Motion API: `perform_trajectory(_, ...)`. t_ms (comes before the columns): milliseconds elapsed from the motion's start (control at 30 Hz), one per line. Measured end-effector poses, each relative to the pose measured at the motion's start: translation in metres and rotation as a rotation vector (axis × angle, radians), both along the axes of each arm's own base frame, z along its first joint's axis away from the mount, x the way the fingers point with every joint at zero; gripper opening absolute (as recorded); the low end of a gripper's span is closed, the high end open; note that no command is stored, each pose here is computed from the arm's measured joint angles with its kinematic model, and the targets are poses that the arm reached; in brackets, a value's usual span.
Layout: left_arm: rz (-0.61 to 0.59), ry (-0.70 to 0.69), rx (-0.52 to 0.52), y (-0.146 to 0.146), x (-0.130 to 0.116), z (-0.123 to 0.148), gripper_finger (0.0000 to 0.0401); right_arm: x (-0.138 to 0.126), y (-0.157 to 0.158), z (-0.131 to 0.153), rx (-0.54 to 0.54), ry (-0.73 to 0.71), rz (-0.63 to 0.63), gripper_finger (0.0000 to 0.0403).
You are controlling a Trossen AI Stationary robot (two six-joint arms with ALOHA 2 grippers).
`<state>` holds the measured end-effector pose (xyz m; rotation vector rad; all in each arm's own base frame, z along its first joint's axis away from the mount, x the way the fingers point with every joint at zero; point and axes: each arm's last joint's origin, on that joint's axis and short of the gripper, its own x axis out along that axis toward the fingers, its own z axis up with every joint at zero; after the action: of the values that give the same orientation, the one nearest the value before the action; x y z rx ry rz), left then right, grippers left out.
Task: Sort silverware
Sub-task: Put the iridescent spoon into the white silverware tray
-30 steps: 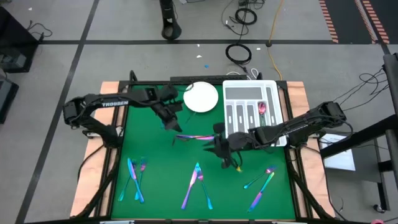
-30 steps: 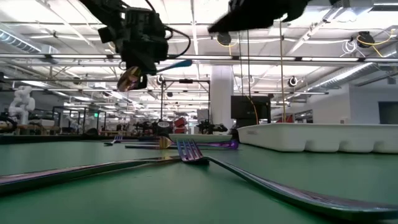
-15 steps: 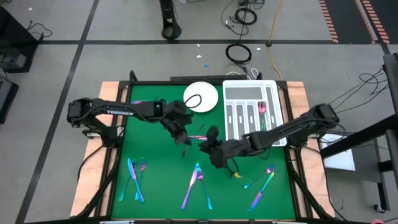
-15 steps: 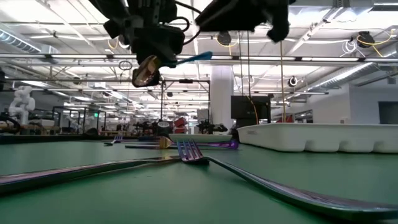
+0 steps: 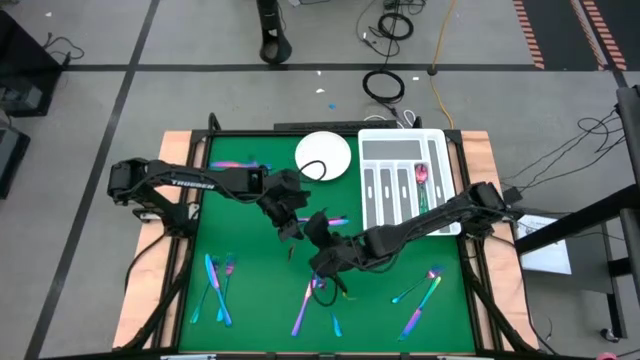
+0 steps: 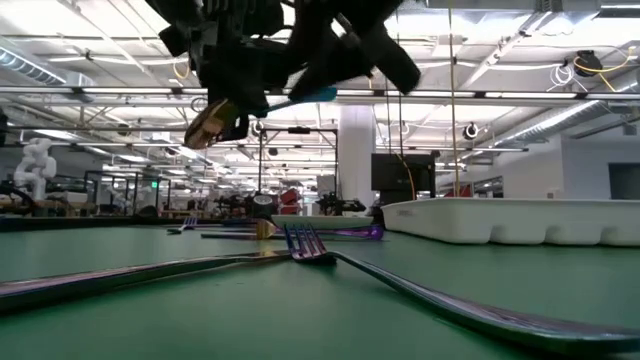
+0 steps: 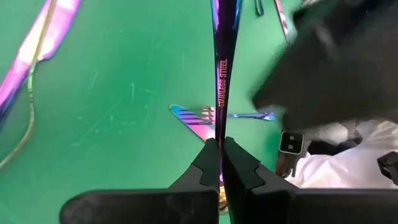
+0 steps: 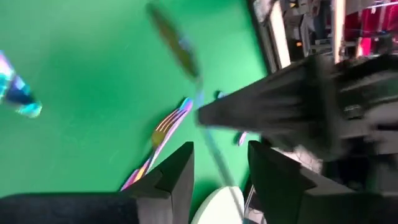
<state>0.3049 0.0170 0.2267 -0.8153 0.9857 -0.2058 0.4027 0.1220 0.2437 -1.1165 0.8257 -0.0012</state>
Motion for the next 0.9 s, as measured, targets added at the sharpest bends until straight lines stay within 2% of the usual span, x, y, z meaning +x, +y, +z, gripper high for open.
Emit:
perform_trajectory(167,-0.033,-0.017,0.007,-0.0006,-0.0002,0.0001,0.0001,0.0004,0.0003,-0.0024,-0.009,0.02,0.01,0.0127)
perform_trajectory(300,-0.151,-0.077,-0.043,-0.0045,-0.0006,0.0021,0.0001,0.0016,-0.0036,-0.0031,0.043,0.049,0.057,0.0121)
perform_trajectory(633,-0.179,-0.08,-0.056,-0.0097,-0.0006,0.0024,0.0001,0.0044,-0.0088,-0.0021,0.036,0.048,0.072,0.0115)
perform_trajectory(767,-0.175,-0.078,-0.058,-0.0094,-0.0006,0.0024,0.0001,0.0049,-0.0089,-0.0018,0.05,0.033,0.061,0.0089)
perform_trajectory(900,-0.178,-0.085,-0.055,-0.0096,-0.0003,0.0027,0.0001,0.0056,-0.0083,-0.001,0.056,0.021,0.06,0.0037)
